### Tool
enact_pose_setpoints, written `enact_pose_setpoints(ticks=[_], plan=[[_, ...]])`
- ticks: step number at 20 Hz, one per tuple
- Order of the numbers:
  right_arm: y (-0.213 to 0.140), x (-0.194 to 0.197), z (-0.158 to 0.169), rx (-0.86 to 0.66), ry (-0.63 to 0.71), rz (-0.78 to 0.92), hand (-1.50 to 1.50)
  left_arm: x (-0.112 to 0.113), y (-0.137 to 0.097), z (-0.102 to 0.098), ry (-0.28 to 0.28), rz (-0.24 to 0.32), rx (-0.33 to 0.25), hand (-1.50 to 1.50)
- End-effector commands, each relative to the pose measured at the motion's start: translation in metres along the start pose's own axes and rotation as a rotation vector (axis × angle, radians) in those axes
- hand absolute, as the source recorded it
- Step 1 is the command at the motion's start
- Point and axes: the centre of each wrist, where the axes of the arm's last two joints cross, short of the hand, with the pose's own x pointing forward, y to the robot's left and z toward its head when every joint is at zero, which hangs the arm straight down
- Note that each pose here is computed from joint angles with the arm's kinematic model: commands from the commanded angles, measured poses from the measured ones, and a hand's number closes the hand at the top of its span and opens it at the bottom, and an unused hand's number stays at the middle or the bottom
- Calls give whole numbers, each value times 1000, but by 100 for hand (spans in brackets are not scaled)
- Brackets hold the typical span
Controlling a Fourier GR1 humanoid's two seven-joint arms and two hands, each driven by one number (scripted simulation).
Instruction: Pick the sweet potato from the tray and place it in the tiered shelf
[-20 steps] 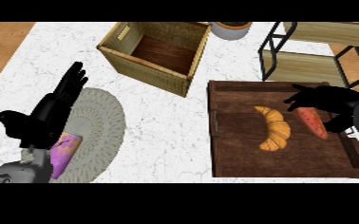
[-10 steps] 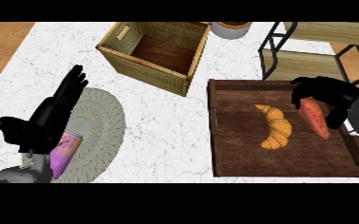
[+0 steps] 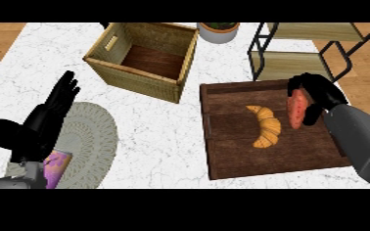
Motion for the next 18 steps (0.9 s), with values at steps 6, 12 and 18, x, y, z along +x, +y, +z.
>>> enact_pose_setpoints(ticks=[6, 12, 18], plan=[[0, 116, -66, -462, 156, -244, 150, -10, 4, 9, 45, -3, 40, 0], [-36, 198, -92, -645, 158, -259, 150, -13, 9, 10, 36, -1, 49, 0], [-89, 249, -92, -727, 203, -290, 150, 2, 17, 3, 20, 18, 34, 0]])
